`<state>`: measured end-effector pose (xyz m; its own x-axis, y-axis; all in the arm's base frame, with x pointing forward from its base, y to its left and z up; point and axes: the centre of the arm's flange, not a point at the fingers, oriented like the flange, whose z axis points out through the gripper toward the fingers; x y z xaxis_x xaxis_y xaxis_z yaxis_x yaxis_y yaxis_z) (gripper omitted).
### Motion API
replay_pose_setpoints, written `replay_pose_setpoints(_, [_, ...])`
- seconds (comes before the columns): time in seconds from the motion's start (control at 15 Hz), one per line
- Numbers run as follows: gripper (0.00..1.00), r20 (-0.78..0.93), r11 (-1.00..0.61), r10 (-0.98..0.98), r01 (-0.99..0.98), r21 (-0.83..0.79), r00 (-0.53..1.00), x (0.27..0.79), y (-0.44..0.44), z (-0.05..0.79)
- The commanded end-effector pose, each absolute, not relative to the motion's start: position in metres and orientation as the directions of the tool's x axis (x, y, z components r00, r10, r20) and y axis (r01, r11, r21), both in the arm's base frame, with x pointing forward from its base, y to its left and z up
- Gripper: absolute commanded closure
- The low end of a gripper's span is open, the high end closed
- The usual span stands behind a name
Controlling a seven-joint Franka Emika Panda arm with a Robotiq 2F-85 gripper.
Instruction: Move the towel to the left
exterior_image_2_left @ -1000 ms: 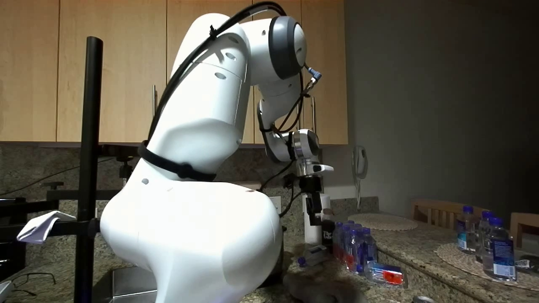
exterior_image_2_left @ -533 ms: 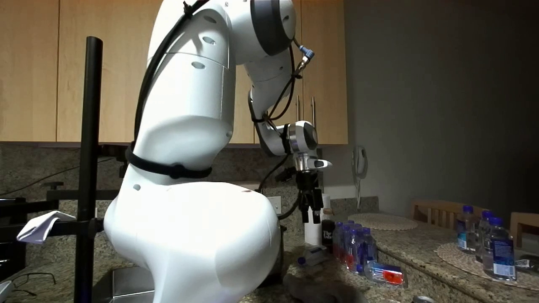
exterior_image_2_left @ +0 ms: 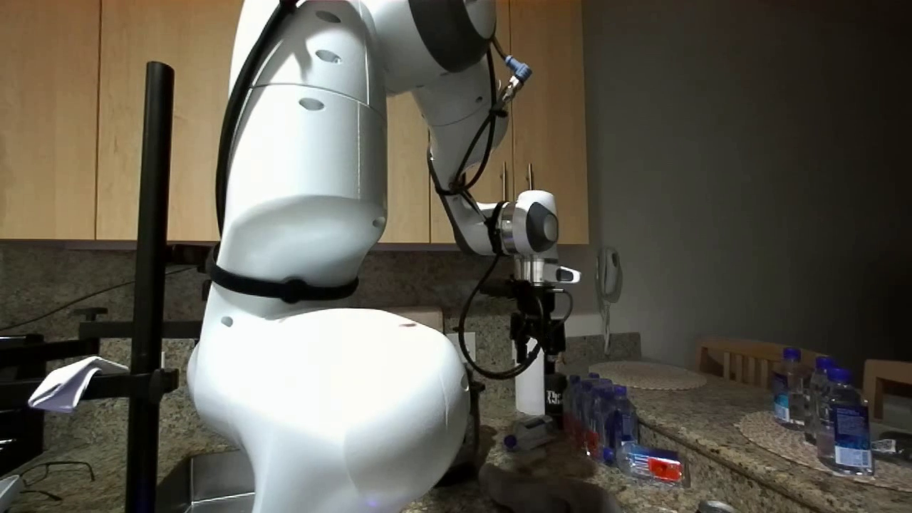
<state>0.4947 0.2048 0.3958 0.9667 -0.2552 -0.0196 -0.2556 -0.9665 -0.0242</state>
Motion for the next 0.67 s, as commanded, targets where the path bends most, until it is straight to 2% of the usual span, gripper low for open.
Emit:
replay_pose_setpoints(0.0, [0.00,-0.025,-0.970,-0.242,-0.242,-0.034,0.970,0.4969,0.1995,0.3959])
replay_pose_setpoints(0.6, [0.00,-0.030,-0.973,-0.227,-0.228,-0.045,0.973,0.4996,0.1927,0.3959])
